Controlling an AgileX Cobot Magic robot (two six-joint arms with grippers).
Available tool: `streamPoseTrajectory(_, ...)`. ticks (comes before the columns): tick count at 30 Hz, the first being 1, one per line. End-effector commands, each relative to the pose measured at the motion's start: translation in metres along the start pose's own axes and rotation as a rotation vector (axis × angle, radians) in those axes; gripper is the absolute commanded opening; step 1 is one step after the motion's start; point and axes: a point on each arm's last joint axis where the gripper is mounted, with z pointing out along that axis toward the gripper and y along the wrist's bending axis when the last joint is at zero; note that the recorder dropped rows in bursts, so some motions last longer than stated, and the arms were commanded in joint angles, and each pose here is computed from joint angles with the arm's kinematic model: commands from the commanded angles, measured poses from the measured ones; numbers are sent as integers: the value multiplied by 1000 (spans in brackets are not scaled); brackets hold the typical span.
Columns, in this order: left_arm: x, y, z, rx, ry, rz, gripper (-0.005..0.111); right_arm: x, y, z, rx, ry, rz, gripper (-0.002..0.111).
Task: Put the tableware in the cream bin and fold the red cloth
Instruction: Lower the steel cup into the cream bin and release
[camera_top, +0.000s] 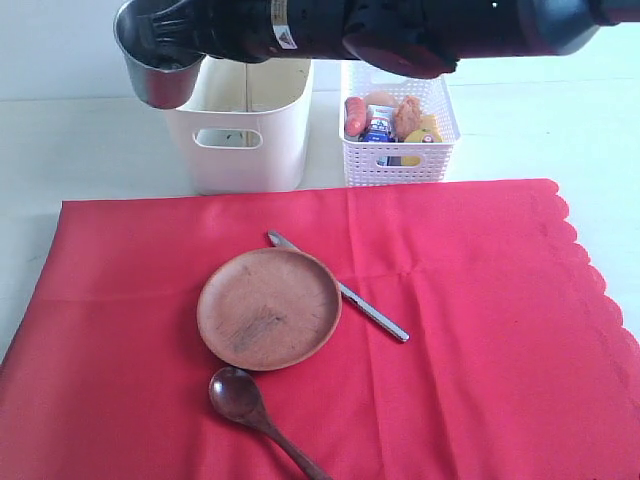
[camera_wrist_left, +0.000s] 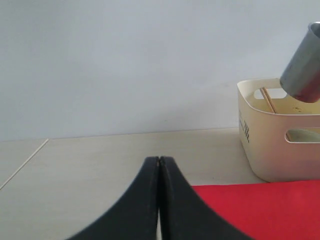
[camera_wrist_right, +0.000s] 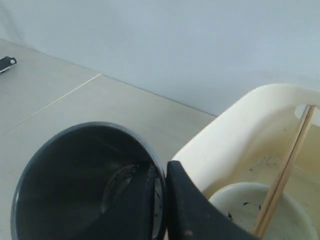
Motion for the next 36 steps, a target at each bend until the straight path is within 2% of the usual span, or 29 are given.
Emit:
streamPoseTrajectory(1,0,0,-1,-2,-5,-2,0,-4,-19,19,32,-22,7,0)
streamPoseTrajectory(8,0,0,-1,-2,-5,-2,0,1,-54,40,103,-32,139,0)
streamPoseTrajectory(13,0,0,-1,-2,-5,-2,0,7,-62,47,125,-17,161,2)
streamPoseTrajectory(16,0,0,-1,-2,-5,-2,0,10,-64,47,150,5,163,16)
streamPoseTrajectory(22,0,0,-1,-2,-5,-2,0,10,-65,47,162,12,171,56)
streamPoseTrajectory(24,0,0,-1,-2,-5,-2,0,10,-67,44,190,29,179,64)
streamPoseTrajectory(26,0,0,-1,-2,-5,-2,0,8,-70,39,246,63,181,66)
streamPoseTrajectory(29,0,0,-1,-2,-5,-2,0,3,-75,26,350,128,162,59)
streamPoseTrajectory(32,0,0,-1,-2,-5,-2,0,-2,-75,13,399,195,56,34)
streamPoseTrajectory(33,0,0,-1,-2,-5,-2,0,-3,-74,7,408,221,35,21)
streamPoseTrajectory(34,0,0,-1,-2,-5,-2,0,-4,-72,-2,416,249,11,2)
streamPoseTrajectory(36,0,0,-1,-2,-5,-2,0,-5,-70,-19,424,271,-17,0)
